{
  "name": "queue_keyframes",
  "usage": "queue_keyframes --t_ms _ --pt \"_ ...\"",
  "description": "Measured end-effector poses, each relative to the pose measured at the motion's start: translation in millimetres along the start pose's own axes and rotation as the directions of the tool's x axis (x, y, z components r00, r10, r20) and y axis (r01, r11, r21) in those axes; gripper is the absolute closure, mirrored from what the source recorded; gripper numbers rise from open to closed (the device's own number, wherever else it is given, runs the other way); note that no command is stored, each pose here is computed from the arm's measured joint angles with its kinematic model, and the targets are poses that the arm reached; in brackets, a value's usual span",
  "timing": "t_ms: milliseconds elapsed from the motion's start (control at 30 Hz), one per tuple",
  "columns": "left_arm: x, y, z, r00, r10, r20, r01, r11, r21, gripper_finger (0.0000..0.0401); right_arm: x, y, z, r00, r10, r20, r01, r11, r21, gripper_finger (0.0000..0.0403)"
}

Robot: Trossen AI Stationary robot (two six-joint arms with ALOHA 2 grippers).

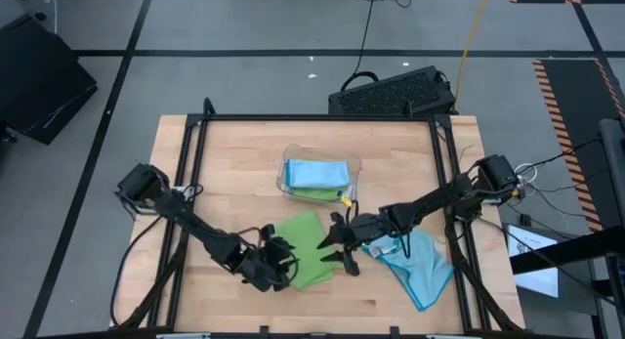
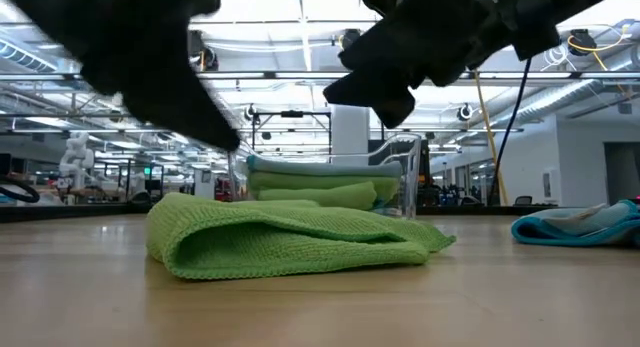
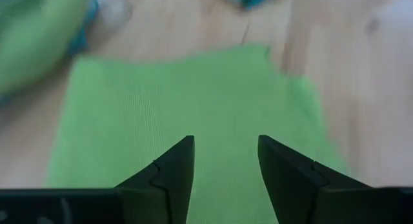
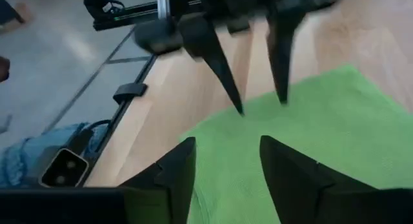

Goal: Fold microfiber towels
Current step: Fold the green microfiber cloth

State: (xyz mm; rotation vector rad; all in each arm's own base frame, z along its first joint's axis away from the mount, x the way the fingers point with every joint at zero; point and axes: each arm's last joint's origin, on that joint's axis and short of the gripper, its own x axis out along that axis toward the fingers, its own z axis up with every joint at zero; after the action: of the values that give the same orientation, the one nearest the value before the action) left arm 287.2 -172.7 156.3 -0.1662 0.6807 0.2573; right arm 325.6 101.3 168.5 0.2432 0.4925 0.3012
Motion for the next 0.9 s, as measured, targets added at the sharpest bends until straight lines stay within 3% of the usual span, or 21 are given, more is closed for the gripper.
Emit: queue_keyframes --t_ms 133,267,400,500,600,733,900 --pt "22.1 0.9 -25.0 0.995 0.065 -0.08 -0.065 0.998 -0.006 0.0226 14.8 7.8 -15.4 1.0 -0.023 0.011 0.024 0.997 -0.069 0.0266" --pt "32.2 1.3 -38.5 0.986 0.074 -0.148 -0.079 0.996 -0.028 0.0226 30.3 8.4 -35.3 0.994 -0.111 0.018 0.112 0.982 -0.149 0.0294" --pt "20.9 1.4 -27.8 0.986 0.029 -0.163 -0.025 0.999 0.024 0.0226 44.5 -1.9 -59.4 0.985 -0.171 -0.036 0.163 0.972 -0.167 0.0319" --pt "-1.5 1.7 -5.5 0.995 -0.014 -0.098 0.021 0.997 0.069 0.0226 53.0 -8.0 -71.1 0.984 -0.176 -0.035 0.169 0.973 -0.156 0.0334" --pt "-18.7 11.3 7.8 0.997 0.065 -0.029 -0.062 0.993 0.103 0.0226 57.7 -10.5 -77.8 0.984 -0.176 -0.031 0.17 0.976 -0.136 0.0349" --pt "-30.3 25.7 14.1 0.971 0.232 0.054 -0.233 0.972 0.007 0.0226 56.7 -9.8 -75.8 0.984 -0.174 -0.031 0.169 0.976 -0.135 0.0364" --pt "-17.5 35.6 -3.1 0.973 0.229 -0.002 -0.228 0.969 -0.094 0.0226 46.2 -1.2 -55.7 0.989 -0.148 0.018 0.149 0.973 -0.175 0.0371"
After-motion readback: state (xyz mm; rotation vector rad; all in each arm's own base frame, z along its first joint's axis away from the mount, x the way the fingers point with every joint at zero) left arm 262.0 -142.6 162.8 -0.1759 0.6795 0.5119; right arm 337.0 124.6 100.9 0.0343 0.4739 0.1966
